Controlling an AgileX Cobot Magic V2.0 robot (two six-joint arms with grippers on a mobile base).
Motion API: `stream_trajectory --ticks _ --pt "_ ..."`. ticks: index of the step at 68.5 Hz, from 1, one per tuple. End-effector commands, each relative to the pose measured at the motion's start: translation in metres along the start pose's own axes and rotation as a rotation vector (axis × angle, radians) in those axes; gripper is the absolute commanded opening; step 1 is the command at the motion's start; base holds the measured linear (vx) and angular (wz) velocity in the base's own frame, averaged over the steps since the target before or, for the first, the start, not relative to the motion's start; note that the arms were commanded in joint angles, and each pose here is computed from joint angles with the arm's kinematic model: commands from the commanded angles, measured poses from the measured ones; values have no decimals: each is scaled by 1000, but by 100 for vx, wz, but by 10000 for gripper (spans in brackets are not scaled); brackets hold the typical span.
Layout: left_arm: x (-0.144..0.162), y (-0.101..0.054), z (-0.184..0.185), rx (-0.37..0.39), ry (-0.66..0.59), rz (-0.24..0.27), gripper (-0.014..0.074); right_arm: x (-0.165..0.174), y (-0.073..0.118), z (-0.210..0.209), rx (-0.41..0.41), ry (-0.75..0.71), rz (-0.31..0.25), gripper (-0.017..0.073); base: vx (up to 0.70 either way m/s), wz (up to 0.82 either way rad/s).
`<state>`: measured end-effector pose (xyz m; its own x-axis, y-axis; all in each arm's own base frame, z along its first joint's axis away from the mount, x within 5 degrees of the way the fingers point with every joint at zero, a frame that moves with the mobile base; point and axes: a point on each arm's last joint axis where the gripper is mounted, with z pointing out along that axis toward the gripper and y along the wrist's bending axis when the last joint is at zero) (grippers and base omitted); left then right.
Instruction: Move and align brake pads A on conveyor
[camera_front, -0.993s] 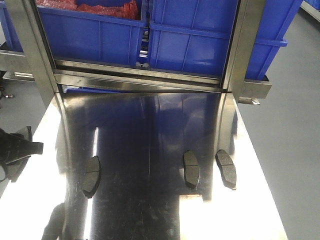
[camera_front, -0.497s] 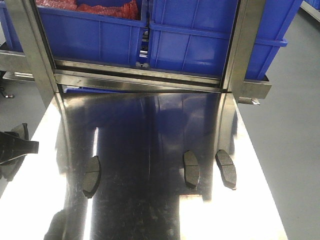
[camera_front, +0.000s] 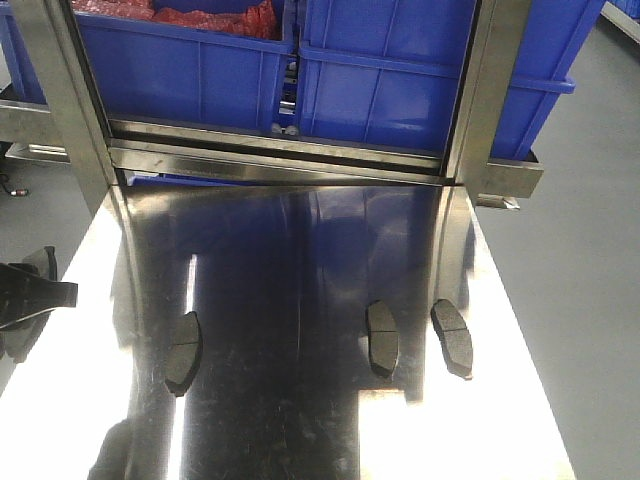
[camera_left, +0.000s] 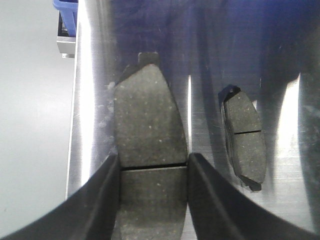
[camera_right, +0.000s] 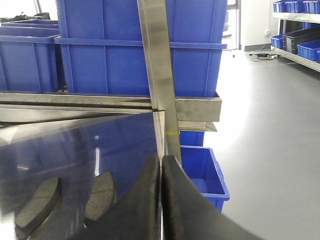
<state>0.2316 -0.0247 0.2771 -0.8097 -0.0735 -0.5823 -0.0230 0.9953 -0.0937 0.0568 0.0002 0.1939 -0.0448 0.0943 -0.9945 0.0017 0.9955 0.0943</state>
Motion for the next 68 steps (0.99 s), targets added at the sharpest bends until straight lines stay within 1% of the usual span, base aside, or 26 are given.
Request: stream_trajectory --ticks 1,5,11,19,23,27,30,33,38,46,51,56,62,68 --pt "-12 -3 -12 21 -107 -6 76 -1 0 0 -4 -70 -14 -2 0 0" --pt "-12 -3 -12 21 -107 -6 76 -1 0 0 -4 -70 -15 -2 0 0" --pt "-12 -3 -12 21 -107 -6 76 -2 0 0 -4 -87 -33 -2 0 0" --pt "-12 -3 -12 21 -107 -6 76 -5 0 -1 -4 -95 -35 -2 0 0" --pt "-12 -3 -12 21 -107 -6 76 -13 1 -2 -3 -79 -36 -2 0 0" --pt "-12 -3 -12 21 -107 -6 76 -25 2 -3 5 -44 -71 -2 0 0" --pt "-12 -3 -12 21 -107 -6 76 -36 2 -3 17 -6 -107 -2 0 0" --pt "-12 -3 -12 21 -107 -6 76 -51 2 -3 30 23 -140 -2 0 0" --pt "-12 -3 -12 21 -107 -6 76 -74 2 0 51 80 -171 -2 0 0" --pt "-12 -3 -12 21 -107 -6 76 -107 5 8 63 140 -168 -2 0 0" --pt "-12 -3 -12 21 -107 -6 76 -118 5 15 68 178 -168 -2 0 0" --pt "-12 -3 -12 21 -107 -6 76 -120 5 21 72 221 -168 -2 0 0" --pt "-12 -3 -12 21 -107 -6 76 -119 5 26 71 238 -168 1 0 0" --pt "-12 -3 -12 21 -107 -6 76 -118 5 28 71 248 -168 34 0 0"
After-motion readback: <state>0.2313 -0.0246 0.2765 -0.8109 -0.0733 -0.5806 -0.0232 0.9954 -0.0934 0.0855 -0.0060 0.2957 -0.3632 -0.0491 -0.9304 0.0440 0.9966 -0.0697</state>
